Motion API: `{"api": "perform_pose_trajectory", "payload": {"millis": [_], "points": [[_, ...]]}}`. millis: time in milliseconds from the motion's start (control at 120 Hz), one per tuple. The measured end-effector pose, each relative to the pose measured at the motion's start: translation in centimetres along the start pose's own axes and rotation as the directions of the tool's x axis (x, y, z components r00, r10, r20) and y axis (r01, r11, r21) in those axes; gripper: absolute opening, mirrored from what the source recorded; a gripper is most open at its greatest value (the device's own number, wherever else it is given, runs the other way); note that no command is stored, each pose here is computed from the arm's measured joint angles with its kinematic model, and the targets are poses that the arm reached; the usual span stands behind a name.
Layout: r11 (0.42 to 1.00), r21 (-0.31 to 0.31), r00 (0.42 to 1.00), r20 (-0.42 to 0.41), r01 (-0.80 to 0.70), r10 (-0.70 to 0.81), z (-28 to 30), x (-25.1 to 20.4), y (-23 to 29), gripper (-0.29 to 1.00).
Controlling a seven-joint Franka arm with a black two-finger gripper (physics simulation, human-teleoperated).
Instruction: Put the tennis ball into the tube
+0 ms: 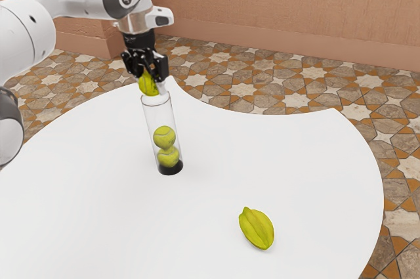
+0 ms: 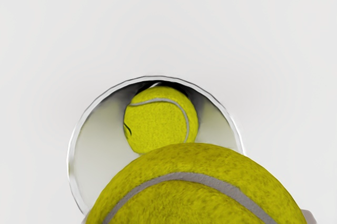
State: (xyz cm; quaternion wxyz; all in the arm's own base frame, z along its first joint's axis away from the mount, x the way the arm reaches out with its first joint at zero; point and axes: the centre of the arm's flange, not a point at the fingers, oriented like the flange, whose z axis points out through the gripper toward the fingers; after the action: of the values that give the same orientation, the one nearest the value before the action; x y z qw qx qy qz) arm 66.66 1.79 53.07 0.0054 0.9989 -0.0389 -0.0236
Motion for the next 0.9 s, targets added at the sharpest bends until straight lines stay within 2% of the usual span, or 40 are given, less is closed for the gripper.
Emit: {"api": "perform_pose_trajectory", "payload": {"millis": [242,408,675,783,900], "points": [[1.0,0.001,1.0,-0.002,0.007,-0.007,-0.2,0.0,-0.2,0.08],[1.0,-0.012,1.0,0.002,0.007,-0.007,0.0,0.1,-0.1,0.45],[1.0,-0.028,1.0,0.005,0.003,-0.003,-0.1,-0.1,0.2,0.62],[0.996,-0.089,1.0,0.008,0.003,-0.002,-2.8,-5.3,-0.2,0.64],[0.997,-0.07,0.998,-0.055,-0.034,0.03,-8.4,-9.1,0.5,0.66]]}}
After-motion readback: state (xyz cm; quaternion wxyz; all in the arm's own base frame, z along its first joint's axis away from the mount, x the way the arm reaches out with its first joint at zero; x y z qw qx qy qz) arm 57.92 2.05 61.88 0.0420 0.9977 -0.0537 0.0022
